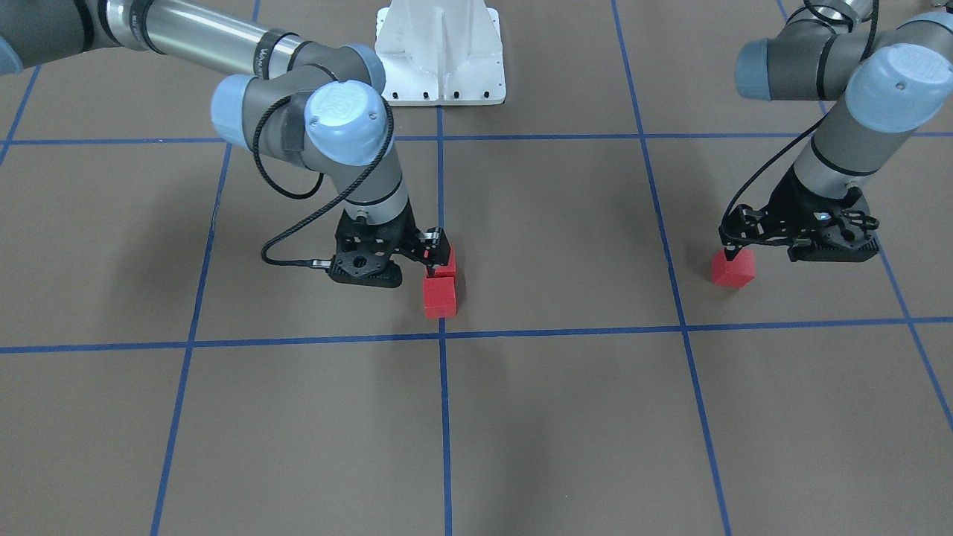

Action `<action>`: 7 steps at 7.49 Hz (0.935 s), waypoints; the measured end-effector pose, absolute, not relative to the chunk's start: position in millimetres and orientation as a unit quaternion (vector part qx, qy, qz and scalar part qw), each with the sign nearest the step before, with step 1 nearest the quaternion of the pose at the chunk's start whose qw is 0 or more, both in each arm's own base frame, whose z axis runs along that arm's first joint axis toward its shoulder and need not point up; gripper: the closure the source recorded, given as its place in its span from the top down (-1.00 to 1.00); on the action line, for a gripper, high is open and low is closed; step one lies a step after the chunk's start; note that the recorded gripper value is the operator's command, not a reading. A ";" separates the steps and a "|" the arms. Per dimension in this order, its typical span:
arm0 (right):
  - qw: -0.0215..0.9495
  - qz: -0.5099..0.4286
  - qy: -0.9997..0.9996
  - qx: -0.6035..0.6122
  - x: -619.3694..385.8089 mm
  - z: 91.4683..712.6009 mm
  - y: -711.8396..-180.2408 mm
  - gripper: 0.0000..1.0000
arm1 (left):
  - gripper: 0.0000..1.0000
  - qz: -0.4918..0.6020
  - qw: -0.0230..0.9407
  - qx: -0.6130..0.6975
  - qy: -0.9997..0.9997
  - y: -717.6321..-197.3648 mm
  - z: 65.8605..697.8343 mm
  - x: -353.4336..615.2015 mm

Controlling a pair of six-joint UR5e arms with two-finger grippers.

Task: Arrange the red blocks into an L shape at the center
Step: 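Lower the cube against the center cube and open the right gripper, then grasp the remaining red cube with the left gripper while the right arm draws back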

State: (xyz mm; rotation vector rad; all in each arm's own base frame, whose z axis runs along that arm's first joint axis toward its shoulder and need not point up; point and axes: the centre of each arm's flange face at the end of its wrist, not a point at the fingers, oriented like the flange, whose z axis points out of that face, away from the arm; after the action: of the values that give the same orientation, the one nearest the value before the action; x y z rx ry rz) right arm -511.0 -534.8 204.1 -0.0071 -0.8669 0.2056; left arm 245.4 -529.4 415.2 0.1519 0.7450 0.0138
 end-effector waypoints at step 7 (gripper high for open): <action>0.912 0.071 -0.403 0.019 -417.1 279.5 -566.1 0.99 | 1.00 0.048 0.912 0.100 0.394 -499.4 485.0 285.0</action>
State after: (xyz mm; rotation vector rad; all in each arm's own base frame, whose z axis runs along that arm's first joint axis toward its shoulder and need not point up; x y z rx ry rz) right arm -417.1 -566.1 279.5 0.0392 -0.8313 0.1456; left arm 285.0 -499.4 485.0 0.2053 0.8120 0.0988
